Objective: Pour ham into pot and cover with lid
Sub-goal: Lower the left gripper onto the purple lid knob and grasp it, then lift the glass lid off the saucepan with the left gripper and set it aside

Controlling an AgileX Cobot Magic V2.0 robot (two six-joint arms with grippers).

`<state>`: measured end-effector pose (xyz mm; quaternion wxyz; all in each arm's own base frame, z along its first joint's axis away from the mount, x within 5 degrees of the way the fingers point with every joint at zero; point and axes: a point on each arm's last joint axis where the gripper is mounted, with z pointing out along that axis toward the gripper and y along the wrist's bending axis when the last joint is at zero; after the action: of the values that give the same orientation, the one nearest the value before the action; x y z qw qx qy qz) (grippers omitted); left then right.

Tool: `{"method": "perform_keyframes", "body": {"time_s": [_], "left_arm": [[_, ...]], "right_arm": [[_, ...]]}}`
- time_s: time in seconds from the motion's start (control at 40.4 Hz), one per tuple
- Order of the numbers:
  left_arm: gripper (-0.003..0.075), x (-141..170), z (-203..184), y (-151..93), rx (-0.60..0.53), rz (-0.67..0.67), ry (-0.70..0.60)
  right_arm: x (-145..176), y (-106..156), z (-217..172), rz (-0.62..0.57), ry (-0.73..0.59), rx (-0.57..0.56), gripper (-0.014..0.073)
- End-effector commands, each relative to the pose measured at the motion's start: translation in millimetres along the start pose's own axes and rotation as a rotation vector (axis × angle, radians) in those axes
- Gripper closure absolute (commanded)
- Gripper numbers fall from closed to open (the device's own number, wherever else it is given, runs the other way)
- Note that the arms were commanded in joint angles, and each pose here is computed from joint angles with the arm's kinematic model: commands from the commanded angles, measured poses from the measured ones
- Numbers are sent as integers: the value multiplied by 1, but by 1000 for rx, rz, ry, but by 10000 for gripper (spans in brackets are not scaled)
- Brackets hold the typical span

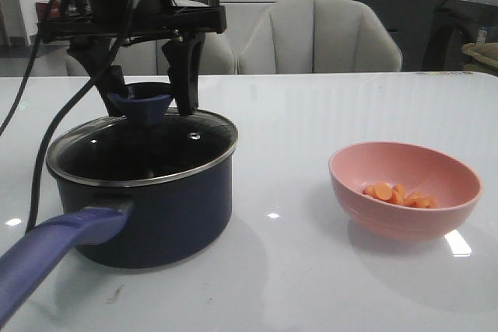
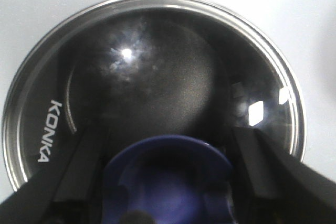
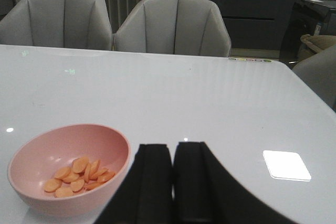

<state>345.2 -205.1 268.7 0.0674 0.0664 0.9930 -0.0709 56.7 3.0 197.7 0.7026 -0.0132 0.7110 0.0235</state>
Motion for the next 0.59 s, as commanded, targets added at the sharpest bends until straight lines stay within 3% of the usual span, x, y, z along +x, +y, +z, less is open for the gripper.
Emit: {"method": "perform_keyframes", "body": {"time_s": [0.0, 0.57], "left_arm": [[367, 8, -25, -1, 24, 10, -4], [367, 11, -52, 7, 44, 26, -70]], "right_arm": [[-5, 0, -1, -8, -92, 3, 433], [-5, 0, -1, -8, -92, 3, 433]]}}
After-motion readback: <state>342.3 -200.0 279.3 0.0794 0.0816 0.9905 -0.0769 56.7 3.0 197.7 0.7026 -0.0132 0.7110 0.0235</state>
